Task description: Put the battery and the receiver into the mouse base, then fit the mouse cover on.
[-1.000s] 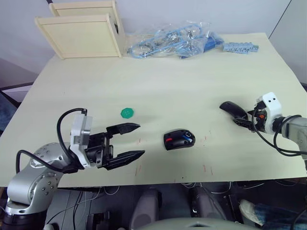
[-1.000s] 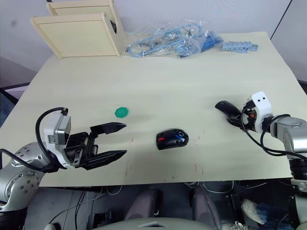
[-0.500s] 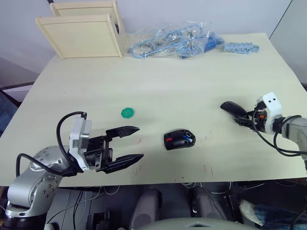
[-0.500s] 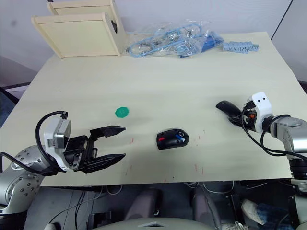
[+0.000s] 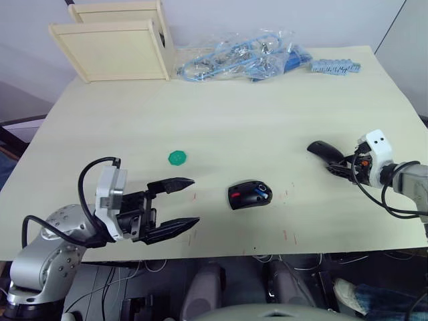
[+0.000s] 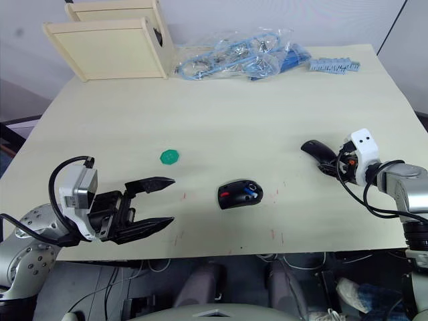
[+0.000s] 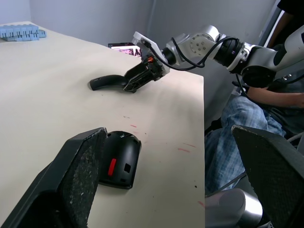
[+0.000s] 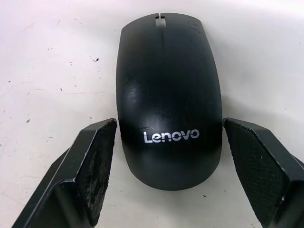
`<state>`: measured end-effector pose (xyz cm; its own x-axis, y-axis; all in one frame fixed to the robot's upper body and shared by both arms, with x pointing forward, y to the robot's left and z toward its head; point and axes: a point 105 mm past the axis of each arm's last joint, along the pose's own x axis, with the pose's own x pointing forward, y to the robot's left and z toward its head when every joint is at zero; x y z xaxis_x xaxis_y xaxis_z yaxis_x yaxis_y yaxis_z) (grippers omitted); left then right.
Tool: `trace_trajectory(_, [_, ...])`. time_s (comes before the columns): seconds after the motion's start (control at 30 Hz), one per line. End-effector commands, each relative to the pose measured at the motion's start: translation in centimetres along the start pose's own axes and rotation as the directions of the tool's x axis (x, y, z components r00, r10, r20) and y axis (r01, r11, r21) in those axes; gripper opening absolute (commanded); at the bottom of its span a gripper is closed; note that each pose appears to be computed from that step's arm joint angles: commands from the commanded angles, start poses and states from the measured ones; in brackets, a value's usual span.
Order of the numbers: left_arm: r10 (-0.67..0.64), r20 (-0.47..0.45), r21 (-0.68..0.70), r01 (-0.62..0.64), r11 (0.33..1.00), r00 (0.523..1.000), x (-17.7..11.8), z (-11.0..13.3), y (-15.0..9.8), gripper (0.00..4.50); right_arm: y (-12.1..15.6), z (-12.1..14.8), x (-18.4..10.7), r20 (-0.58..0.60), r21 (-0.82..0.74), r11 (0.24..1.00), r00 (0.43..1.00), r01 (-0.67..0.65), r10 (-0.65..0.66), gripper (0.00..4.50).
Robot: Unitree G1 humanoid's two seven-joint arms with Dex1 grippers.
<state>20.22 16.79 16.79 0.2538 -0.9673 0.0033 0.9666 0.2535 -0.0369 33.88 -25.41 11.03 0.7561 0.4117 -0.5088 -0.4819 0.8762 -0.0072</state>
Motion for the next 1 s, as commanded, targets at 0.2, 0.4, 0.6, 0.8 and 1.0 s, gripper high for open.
trace_trajectory(0.2, [0.011, 0.005, 0.04, -0.011, 0.999, 1.0, -0.12, 0.51, 0.06, 4.5, -0.35, 1.38, -0.25, 0.036, -0.033, 0.999, 0.999, 0.015, -0.014, 3.76])
trace_trajectory(0.4, [0.011, 0.006, 0.041, -0.011, 0.999, 1.0, 0.12, 0.73, 0.14, 4.5, -0.12, 1.37, -0.38, 0.035, -0.032, 0.999, 0.999, 0.01, -0.009, 3.76])
trace_trajectory(0.6, [0.012, 0.006, 0.04, -0.012, 0.999, 1.0, 0.11, 0.72, 0.13, 4.5, -0.13, 1.33, -0.5, 0.035, -0.034, 0.999, 0.999, 0.012, -0.011, 3.76])
trace_trajectory(0.8, [0.014, 0.004, 0.037, -0.014, 0.999, 1.0, -0.33, 0.33, 0.05, 4.5, -0.07, 1.41, -0.52, 0.036, -0.033, 0.999, 0.999, 0.009, -0.008, 2.93])
trace_trajectory(1.0, [0.015, 0.005, 0.035, -0.015, 0.999, 1.0, -0.43, 0.23, 0.04, 4.5, -0.02, 1.43, -0.52, 0.032, -0.037, 0.999, 0.999, 0.009, -0.008, 2.43])
